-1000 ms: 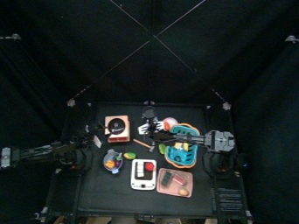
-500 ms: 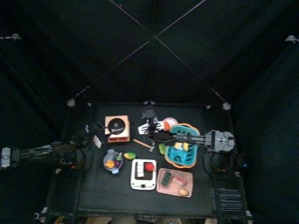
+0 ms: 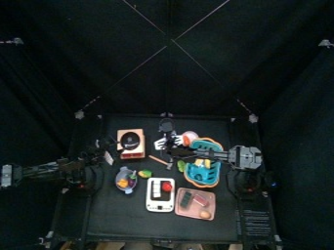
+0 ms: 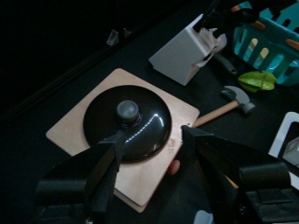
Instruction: Grab cleaver
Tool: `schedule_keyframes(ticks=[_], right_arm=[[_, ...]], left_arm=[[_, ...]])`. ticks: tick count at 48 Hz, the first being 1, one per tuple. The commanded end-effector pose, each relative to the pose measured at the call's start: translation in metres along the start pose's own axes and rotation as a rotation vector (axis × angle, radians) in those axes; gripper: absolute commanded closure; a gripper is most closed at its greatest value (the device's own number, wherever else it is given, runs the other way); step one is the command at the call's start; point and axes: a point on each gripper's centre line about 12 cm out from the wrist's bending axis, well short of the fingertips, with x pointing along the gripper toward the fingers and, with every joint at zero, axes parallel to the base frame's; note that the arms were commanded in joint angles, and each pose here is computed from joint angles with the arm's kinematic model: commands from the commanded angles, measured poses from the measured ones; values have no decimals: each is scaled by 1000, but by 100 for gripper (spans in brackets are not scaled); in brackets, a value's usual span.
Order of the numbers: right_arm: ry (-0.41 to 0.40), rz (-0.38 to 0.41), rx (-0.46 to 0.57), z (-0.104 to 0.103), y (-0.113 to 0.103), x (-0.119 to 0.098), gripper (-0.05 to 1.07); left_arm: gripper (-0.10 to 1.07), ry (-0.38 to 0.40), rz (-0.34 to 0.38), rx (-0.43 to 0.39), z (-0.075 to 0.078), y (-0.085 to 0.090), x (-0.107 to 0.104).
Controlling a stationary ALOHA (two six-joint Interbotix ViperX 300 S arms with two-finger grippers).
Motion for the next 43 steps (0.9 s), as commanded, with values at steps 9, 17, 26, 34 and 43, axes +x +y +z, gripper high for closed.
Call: schedule_keyframes(ticks=[9,17,26,34,43], right_arm=[[-19,15,22,12,-2,-8,25],[-19,15,22,12,-2,-8,25],[-19,13,22,12,-3,-7,41],[-14,11,27,12,-4,-6,54],[-13,11,31,12,-3,-7,54]], left_arm=[[7,-12,-6,2,5,-1,-1],[7,-12,-6,2,5,-1,-1],[7,-12,-6,2,5,-1,-1],[7,-12,-6,2,5,-1,-1],[7,-12,-6,2,5,-1,-1]])
